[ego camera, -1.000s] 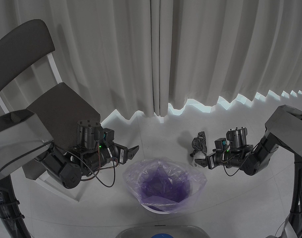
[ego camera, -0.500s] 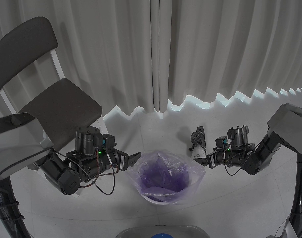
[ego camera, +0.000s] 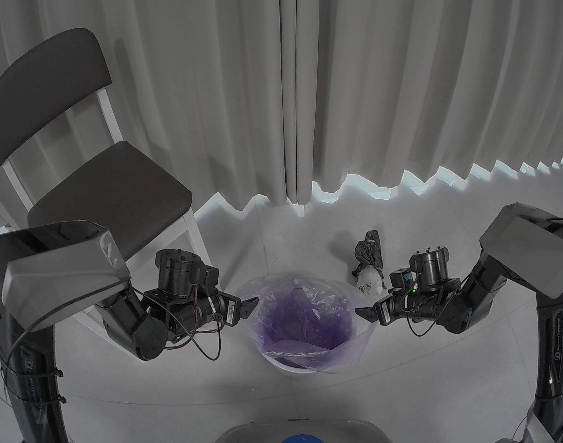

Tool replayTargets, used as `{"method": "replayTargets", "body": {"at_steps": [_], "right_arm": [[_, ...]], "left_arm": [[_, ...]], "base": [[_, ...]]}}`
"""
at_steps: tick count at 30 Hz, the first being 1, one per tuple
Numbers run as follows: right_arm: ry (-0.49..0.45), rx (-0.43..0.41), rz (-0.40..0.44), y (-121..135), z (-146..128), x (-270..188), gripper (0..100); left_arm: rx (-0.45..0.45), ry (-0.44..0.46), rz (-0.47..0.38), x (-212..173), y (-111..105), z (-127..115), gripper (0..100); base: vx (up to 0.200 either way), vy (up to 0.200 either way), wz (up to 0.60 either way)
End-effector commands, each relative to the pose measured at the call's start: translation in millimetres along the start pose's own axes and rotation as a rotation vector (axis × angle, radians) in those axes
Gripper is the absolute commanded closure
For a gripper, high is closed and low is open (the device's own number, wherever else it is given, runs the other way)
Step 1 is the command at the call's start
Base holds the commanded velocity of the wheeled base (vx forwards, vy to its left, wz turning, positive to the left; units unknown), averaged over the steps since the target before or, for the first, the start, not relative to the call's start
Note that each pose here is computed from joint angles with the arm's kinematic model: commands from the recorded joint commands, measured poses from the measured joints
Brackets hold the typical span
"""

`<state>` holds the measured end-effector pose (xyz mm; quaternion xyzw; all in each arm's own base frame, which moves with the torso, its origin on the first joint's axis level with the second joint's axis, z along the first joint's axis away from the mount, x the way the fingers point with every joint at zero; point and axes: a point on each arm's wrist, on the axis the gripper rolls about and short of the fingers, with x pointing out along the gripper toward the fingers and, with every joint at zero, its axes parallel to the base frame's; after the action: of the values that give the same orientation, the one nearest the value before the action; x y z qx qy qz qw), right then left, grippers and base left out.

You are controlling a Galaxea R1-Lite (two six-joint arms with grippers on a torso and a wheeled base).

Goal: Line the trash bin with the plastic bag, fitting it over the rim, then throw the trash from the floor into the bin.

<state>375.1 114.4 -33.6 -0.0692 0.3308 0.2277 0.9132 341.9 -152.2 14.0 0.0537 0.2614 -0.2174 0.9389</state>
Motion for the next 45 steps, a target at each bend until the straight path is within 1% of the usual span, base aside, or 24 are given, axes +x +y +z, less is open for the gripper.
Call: {"method": "replayTargets", "body": {"at_steps": [1,6,9,10,11,15,18,24,26,33,37,41,45], "right_arm": [[0.034,0.006,0.001,-1,-12,10,0],[0.058,0.003,0.003,-2,-19,13,0],[0.106,0.009,0.009,-2,-22,11,0],[0.106,0.009,0.009,-2,-22,11,0],[0.116,0.009,0.01,-2,-22,12,0],[0.116,0.011,0.012,-2,-22,12,0],[0.116,0.012,0.011,-3,-22,12,0],[0.113,0.017,0.005,-6,-22,12,0],[0.113,0.02,0.001,-8,-22,13,0],[0.09,0.026,-0.014,-16,-14,18,0],[0.106,0.029,-0.017,-19,-8,22,0],[0.094,0.038,-0.04,-34,3,27,0],[0.122,0.047,-0.044,-40,4,31,0]], "left_arm": [[-0.003,0.049,0.007,17,2,-17,0],[-0.008,0.085,0.02,24,5,-29,0],[-0.013,0.11,0.037,29,10,-38,0],[-0.013,0.11,0.037,29,10,-38,0],[-0.021,0.119,0.05,32,16,-42,0],[-0.032,0.147,0.078,42,28,-54,0],[-0.033,0.158,0.083,48,31,-58,0],[-0.03,0.222,0.07,69,29,-55,0],[-0.03,0.226,0.069,71,28,-52,0],[-0.034,0.216,0.071,69,29,-49,0],[-0.036,0.211,0.073,68,29,-47,0],[-0.031,0.193,0.069,67,28,-45,0],[-0.028,0.176,0.071,67,28,-46,0]], "base": [[0.0,0.0,0.0],[0.0,0.0,0.0],[0.0,0.0,0.0],[0.0,0.0,0.0],[0.0,0.0,0.0],[0.0,0.0,0.0],[0.0,0.0,0.0],[0.0,0.0,0.0],[0.0,0.0,0.0],[0.0,0.0,0.0],[0.0,0.0,0.0],[0.0,0.0,0.0],[0.0,0.0,0.0]]}}
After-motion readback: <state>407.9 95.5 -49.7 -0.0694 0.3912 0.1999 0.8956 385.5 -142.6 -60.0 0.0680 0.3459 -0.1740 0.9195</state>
